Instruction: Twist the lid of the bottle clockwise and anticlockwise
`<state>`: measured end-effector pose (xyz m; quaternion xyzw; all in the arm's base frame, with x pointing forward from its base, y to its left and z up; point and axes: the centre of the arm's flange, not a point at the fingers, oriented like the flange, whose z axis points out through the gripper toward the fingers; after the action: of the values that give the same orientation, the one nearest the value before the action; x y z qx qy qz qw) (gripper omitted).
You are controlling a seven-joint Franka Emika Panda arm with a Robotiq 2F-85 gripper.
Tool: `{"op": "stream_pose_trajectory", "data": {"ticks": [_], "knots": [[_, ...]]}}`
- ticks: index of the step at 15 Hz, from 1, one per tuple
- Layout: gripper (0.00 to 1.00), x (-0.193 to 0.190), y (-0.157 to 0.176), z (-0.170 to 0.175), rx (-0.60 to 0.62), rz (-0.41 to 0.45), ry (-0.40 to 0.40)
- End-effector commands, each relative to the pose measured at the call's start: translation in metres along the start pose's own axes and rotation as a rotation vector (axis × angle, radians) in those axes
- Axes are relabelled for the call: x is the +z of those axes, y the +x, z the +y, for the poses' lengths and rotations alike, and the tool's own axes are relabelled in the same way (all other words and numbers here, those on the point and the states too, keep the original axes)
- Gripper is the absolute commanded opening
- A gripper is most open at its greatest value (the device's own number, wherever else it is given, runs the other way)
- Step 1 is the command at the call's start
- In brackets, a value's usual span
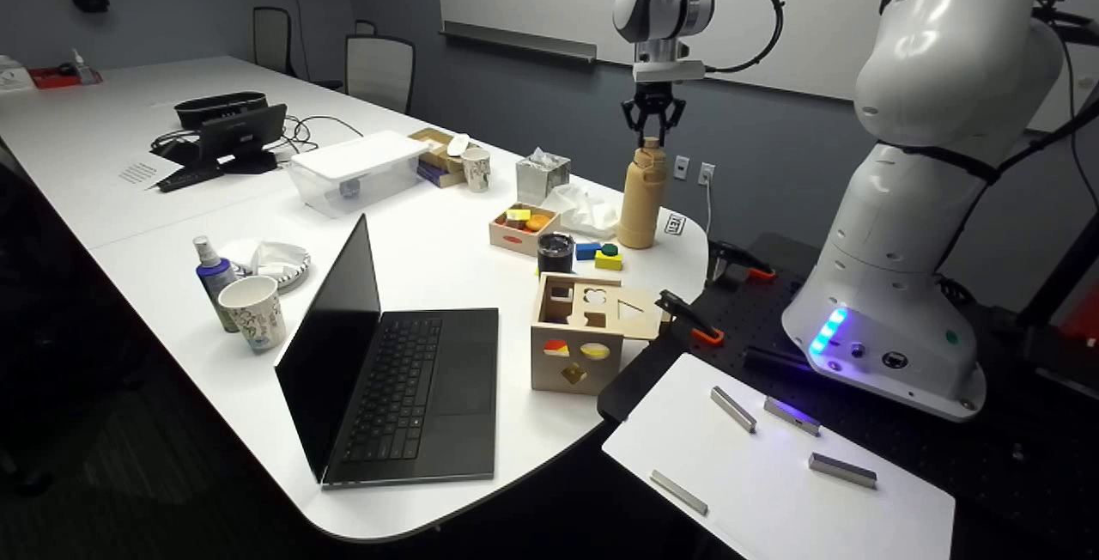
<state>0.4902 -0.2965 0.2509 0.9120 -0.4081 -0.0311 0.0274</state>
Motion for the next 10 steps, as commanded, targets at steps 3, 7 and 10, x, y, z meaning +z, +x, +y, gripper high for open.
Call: {"op": "stream_pose_trajectory", "data": {"ticks": [3, 7, 10], "knots": [[0.21, -0.007, -0.012, -0.006, 0.124, -0.004, -0.033], [0.21, -0.002, -0.015, -0.005, 0.223, 0.0, -0.063], [0.21, 0.003, -0.016, -0.004, 0.303, -0.006, -0.072]]}}
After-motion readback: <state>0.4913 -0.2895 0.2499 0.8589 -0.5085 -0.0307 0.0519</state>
